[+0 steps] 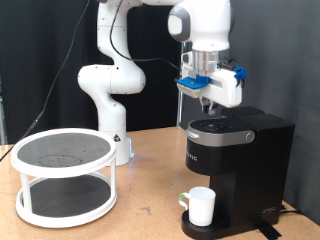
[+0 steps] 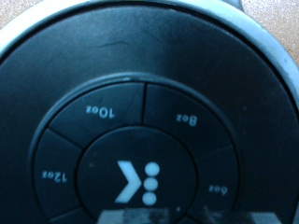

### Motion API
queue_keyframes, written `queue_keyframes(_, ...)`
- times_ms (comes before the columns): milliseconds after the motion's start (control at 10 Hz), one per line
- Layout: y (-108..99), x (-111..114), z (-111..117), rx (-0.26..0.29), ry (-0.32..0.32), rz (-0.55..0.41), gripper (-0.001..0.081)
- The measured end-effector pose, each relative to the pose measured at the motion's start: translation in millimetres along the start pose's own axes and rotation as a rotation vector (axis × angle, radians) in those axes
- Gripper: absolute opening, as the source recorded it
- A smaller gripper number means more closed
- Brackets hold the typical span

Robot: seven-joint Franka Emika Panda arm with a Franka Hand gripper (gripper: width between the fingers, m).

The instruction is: Make a cup of coffee with the keurig machine

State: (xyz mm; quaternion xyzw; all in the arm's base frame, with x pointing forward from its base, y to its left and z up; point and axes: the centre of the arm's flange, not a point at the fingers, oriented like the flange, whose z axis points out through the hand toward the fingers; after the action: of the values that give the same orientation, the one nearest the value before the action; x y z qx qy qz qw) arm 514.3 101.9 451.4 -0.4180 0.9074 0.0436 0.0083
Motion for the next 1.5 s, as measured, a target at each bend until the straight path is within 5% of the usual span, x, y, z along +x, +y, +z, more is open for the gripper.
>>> queue_keyframes(1100,-7.1,-4.9,24.1,0.009,-0.006,-0.003,0.0)
queue_keyframes(1500,-11.8,-7.4,24.6,-0.038,0.01,0.003,0.0)
